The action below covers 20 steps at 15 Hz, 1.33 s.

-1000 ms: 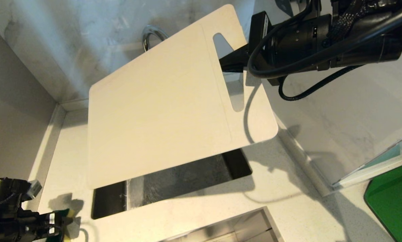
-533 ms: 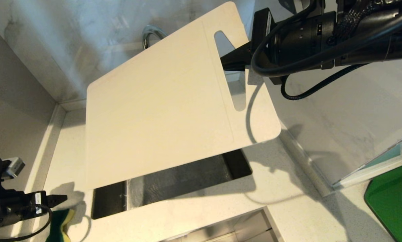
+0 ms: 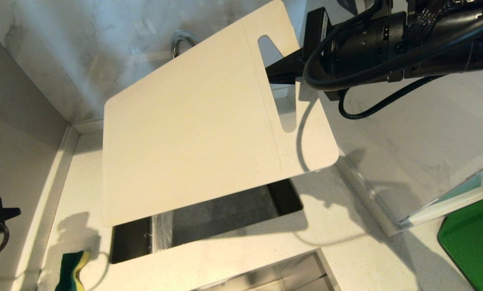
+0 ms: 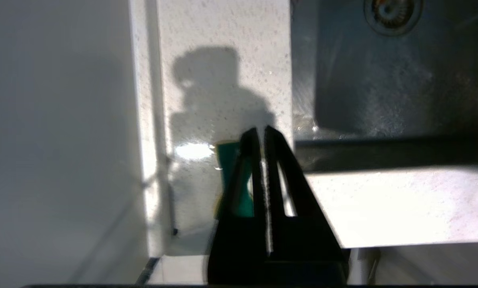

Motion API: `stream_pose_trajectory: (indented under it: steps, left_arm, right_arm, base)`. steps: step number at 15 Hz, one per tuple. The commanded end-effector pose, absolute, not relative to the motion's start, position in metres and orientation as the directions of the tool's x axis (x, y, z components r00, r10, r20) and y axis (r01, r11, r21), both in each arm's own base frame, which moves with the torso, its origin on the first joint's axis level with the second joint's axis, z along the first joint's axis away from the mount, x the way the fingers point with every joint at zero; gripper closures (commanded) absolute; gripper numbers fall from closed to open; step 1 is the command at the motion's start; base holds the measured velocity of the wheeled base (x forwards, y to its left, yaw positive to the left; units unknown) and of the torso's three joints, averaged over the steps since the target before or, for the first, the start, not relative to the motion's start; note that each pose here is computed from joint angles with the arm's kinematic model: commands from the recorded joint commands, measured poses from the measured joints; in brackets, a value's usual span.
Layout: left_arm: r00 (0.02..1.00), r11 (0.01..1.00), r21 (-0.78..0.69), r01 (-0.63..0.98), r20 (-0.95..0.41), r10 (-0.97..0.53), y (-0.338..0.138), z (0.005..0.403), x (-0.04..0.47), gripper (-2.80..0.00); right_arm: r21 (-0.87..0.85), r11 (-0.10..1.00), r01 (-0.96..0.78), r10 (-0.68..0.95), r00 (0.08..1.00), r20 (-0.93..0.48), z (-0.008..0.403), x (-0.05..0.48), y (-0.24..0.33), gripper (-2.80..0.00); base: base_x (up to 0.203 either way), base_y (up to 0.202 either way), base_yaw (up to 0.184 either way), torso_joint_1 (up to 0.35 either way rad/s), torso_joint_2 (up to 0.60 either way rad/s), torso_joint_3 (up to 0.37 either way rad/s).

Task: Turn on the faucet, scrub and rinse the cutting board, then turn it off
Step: Put down the cutting board

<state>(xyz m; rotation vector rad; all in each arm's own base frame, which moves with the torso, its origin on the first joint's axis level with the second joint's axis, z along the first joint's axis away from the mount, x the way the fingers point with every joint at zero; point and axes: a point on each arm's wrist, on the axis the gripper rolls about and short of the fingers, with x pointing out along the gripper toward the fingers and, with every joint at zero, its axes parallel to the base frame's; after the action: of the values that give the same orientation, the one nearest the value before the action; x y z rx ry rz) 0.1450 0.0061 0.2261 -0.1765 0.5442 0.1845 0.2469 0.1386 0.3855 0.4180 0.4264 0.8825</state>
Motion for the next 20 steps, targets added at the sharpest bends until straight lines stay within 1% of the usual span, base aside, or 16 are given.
stream_pose_trajectory:
  steps: [1,12,16,18,20]
  left_arm:
    - [0.886,0.970,-0.127,-0.206,-0.445,0.130,0.006,0.251,0.119,0.00]
    - [0.962,0.980,-0.107,-0.168,-0.236,0.139,0.003,0.302,0.006,0.00]
    - [0.966,0.975,-0.110,-0.192,-0.197,0.168,0.003,0.295,-0.028,0.00]
    - [0.965,0.972,-0.107,-0.209,-0.181,0.187,0.003,0.285,-0.048,0.00]
    - [0.962,0.971,-0.111,-0.214,-0.196,0.190,0.004,0.266,-0.064,0.00]
  right_arm:
    - [0.517,0.563,-0.644,0.808,0.560,-0.182,0.386,0.246,0.138,0.00]
    - [0.513,0.563,-0.648,0.807,0.564,-0.173,0.389,0.242,0.136,0.00]
    - [0.519,0.565,-0.642,0.805,0.568,-0.173,0.390,0.236,0.132,0.00]
    - [0.518,0.564,-0.643,0.805,0.569,-0.171,0.390,0.232,0.130,0.00]
    - [0.523,0.563,-0.640,0.805,0.568,-0.171,0.390,0.229,0.129,0.00]
  base:
    - [0.000,0.000,0.000,0.000,0.00,0.000]
    - [0.000,0.000,0.000,0.000,0.00,0.000]
    - [0.000,0.000,0.000,0.000,0.00,0.000]
    - [0.000,0.000,0.000,0.000,0.00,0.000]
    - [0.000,0.000,0.000,0.000,0.00,0.000]
